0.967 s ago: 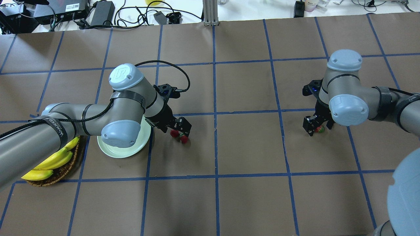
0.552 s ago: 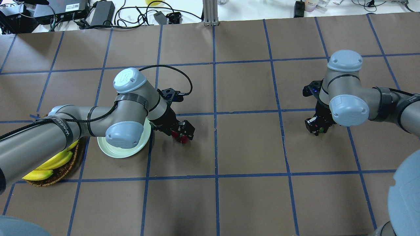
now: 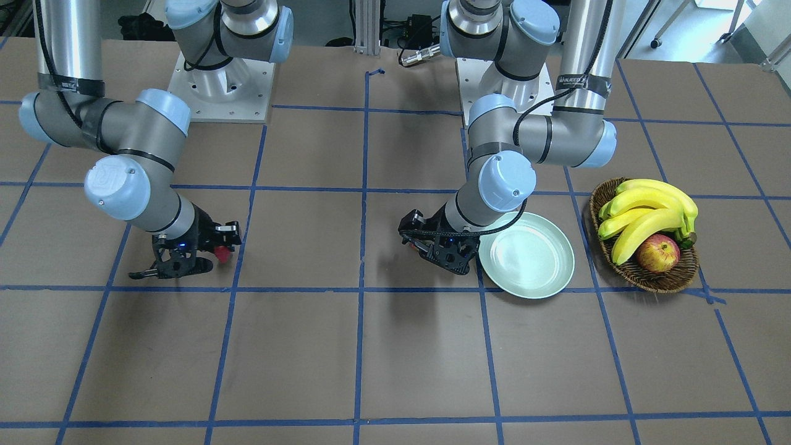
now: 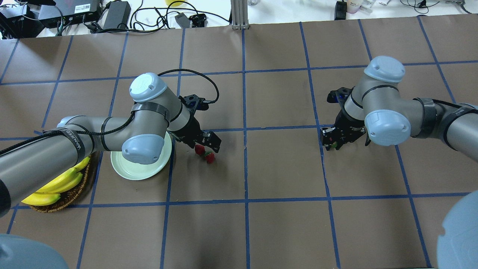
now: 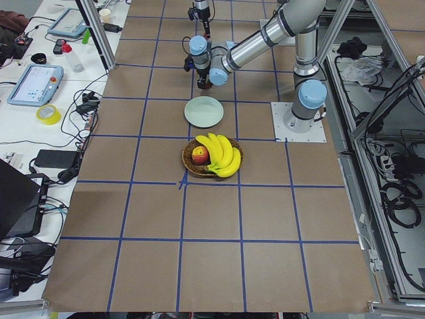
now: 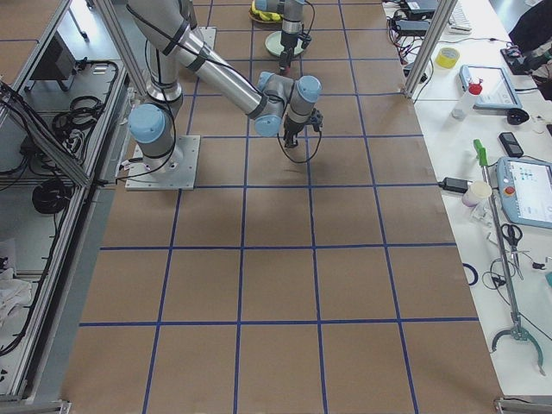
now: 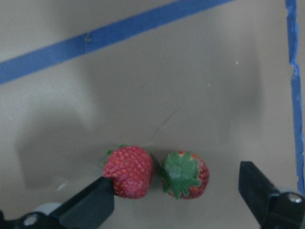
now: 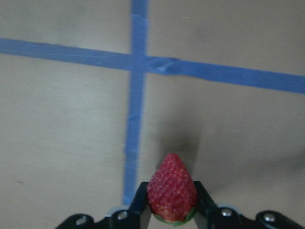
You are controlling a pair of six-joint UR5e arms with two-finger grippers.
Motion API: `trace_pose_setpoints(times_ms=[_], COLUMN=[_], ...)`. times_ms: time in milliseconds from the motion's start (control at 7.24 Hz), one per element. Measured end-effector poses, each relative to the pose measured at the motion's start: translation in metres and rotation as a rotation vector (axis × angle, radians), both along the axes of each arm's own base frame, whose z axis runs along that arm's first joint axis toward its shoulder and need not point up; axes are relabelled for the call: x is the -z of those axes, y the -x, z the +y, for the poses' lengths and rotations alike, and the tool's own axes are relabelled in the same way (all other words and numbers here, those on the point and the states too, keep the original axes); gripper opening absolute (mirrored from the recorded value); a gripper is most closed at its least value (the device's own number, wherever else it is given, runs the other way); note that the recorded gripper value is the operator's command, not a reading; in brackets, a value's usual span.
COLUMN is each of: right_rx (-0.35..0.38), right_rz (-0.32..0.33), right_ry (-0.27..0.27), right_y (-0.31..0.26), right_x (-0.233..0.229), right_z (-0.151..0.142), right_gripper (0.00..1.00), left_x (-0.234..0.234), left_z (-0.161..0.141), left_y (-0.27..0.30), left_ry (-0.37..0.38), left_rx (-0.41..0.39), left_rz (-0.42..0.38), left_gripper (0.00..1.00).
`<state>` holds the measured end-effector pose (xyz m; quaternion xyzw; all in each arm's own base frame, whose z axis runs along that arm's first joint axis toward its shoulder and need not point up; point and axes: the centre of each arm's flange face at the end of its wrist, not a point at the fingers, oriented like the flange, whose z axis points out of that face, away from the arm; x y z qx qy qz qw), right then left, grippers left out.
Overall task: Collect all strawberries into plate
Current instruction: 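Grasp a strawberry with the left gripper while the right carries its strawberry closer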
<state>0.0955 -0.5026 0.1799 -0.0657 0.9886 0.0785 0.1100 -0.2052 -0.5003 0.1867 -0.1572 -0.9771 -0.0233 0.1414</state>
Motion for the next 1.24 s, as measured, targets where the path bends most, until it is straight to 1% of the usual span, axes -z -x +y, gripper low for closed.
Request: trace_pose_setpoints(times_ms=[138,276,414,552,690,828,967,1105,1243], right_rx=[0.025,0.064,0.089,0.104,0.111,0.109,0.096,0.076,0.054], right_rz=[-0.133,-0.265,-0.381,-0.474,-0.531,-0.576,-0.609,-0.623,-0.628], right_ry=[0.002,-0.008,-0.027,-0.05,-0.069,-0.083,-0.091,-0.092,-0.091], right_y=[-0.041,-0.074,-0.098,-0.115,-0.126,-0.137,-0.149,-0.161,-0.172], right_x=[-0.003,-0.008,-0.011,-0.011,-0.009,-0.005,0.002,0.009,0.015], right_z=[0.005,0.008,0.012,0.015,0.017,0.018,0.02,0.022,0.023], right_gripper=[0.0,0.0,0.0,0.0,0.0,0.0,0.0,0.61,1.0], left_x=[-0.005,0.0,0.011,0.021,0.027,0.027,0.023,0.017,0.009], left_z=[-0.003,-0.001,0.006,0.014,0.02,0.022,0.018,0.01,0.001], left_y=[0.0,0.001,0.0,0.0,0.0,0.0,0.0,0.001,0.002], left_ry=[0.004,-0.011,-0.037,-0.061,-0.078,-0.078,-0.065,-0.047,-0.03], left_rx=[-0.013,-0.016,-0.015,-0.014,-0.015,-0.016,-0.013,-0.011,-0.011], left_rz=[-0.002,-0.005,-0.008,-0.011,-0.012,-0.01,-0.007,-0.005,-0.004], left_gripper=[1.0,1.0,1.0,1.0,0.58,0.51,0.28,0.0,0.0])
